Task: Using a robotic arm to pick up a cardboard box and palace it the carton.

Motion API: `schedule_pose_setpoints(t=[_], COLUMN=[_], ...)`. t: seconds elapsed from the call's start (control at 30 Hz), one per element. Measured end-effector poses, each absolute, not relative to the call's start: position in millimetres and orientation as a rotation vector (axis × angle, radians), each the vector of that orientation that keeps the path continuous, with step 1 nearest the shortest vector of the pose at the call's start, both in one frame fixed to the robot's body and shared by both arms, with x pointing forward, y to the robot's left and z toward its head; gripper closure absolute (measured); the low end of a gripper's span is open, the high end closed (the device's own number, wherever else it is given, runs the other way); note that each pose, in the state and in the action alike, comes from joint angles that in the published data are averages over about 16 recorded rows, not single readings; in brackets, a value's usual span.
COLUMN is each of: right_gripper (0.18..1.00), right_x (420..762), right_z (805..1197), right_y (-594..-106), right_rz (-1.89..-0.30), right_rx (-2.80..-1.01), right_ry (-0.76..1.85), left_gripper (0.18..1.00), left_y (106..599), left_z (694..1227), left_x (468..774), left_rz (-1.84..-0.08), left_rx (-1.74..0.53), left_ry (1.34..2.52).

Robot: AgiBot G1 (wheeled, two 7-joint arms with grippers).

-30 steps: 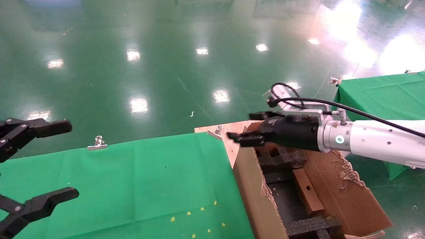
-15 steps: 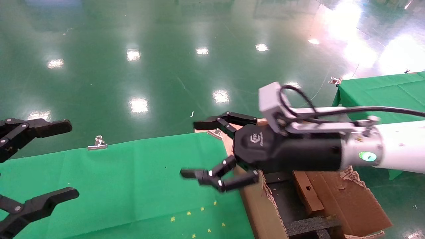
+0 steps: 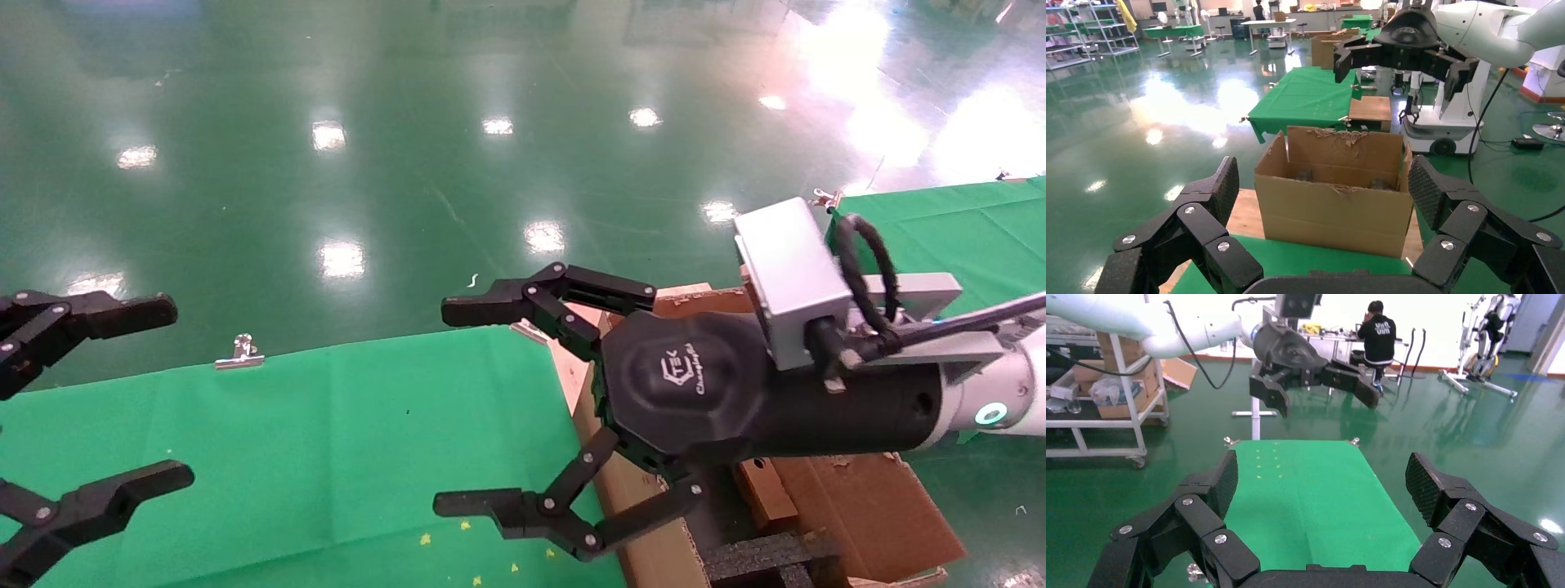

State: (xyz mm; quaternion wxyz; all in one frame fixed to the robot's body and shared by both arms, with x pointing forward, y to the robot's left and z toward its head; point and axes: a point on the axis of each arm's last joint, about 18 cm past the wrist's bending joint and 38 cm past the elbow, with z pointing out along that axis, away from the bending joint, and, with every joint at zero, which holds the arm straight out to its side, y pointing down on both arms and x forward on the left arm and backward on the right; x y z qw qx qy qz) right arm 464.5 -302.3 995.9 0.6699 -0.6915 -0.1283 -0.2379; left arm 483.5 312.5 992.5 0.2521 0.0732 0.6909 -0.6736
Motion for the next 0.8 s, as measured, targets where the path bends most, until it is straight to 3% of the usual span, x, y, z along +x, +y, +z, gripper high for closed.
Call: schedule_pose_setpoints(t=[0.8], right_gripper=[0.178], right_x=[476.0], right_z=[991.8], right_y=[-302.1], right_rz=[-0.549], right_rx=[-1.598], right_ry=[-0.222], left_gripper=[0.183], left_y=[312.5], left_z=[992.5], left_x=[483.4], left_rz=[-1.832], left_rx=[0.199], left_ry=[1.879])
